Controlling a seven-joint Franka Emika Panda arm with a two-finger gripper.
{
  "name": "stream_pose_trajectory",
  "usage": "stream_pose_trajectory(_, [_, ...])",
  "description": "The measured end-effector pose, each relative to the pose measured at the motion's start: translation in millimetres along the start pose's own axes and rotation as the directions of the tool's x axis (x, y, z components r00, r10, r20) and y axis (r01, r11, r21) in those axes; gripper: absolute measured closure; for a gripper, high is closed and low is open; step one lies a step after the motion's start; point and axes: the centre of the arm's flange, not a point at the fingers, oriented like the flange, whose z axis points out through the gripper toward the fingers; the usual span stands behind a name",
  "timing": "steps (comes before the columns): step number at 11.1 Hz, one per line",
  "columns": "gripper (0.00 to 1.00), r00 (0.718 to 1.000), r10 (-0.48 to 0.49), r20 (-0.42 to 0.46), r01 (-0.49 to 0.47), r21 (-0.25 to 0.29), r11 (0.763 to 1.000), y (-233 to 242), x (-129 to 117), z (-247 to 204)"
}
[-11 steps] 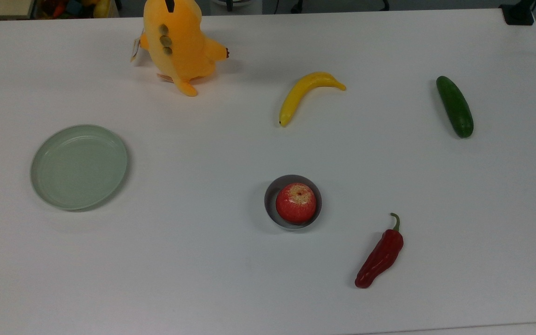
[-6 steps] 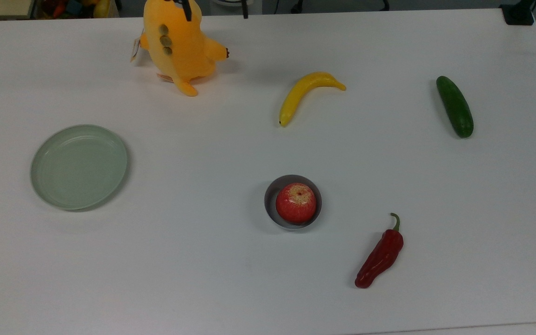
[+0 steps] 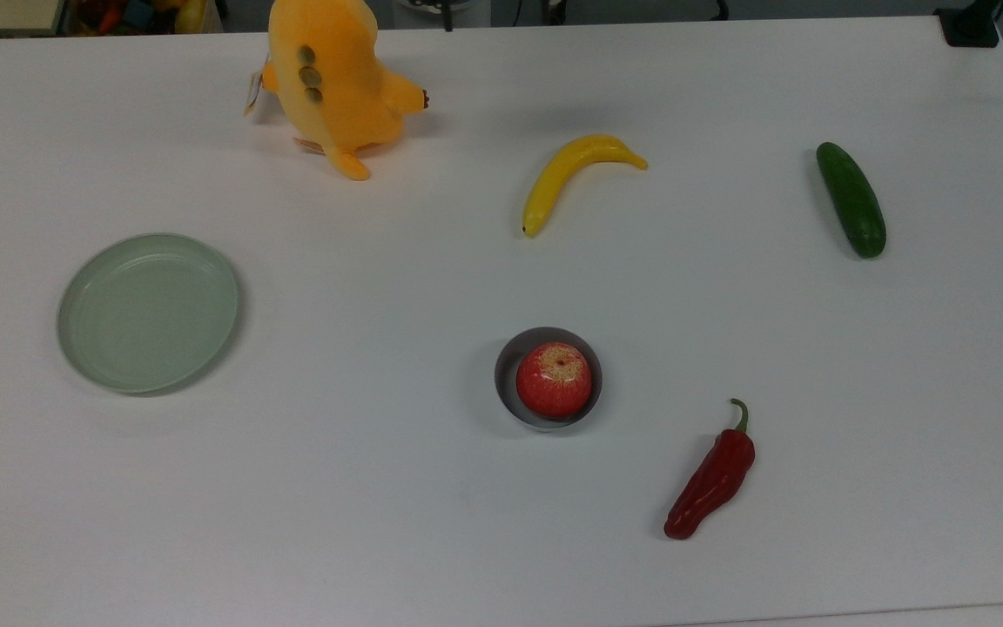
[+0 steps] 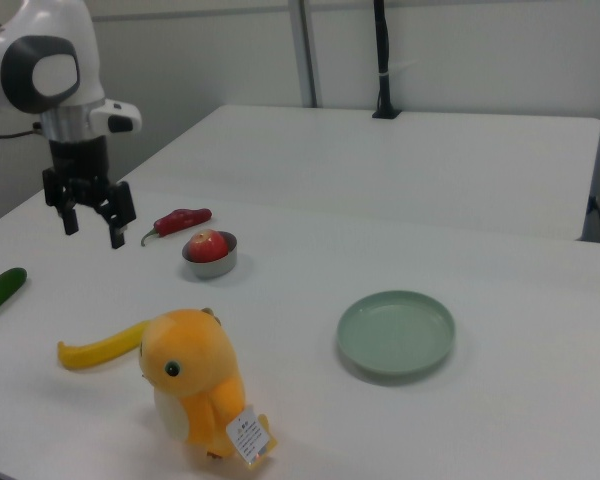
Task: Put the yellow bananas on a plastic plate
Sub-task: 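Move the open gripper over the yellow banana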
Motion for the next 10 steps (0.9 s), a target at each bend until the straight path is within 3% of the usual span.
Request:
stream_pose_trajectory(3, [0.00,0.997,0.028,0.077,-0.029,0.024,0.999,-25.4,-7.4,48.4])
stream_pose_trajectory(10, [0.00,0.993,0.109,-0.039,-0.108,0.029,0.994,-68.4,-2.7,159.3])
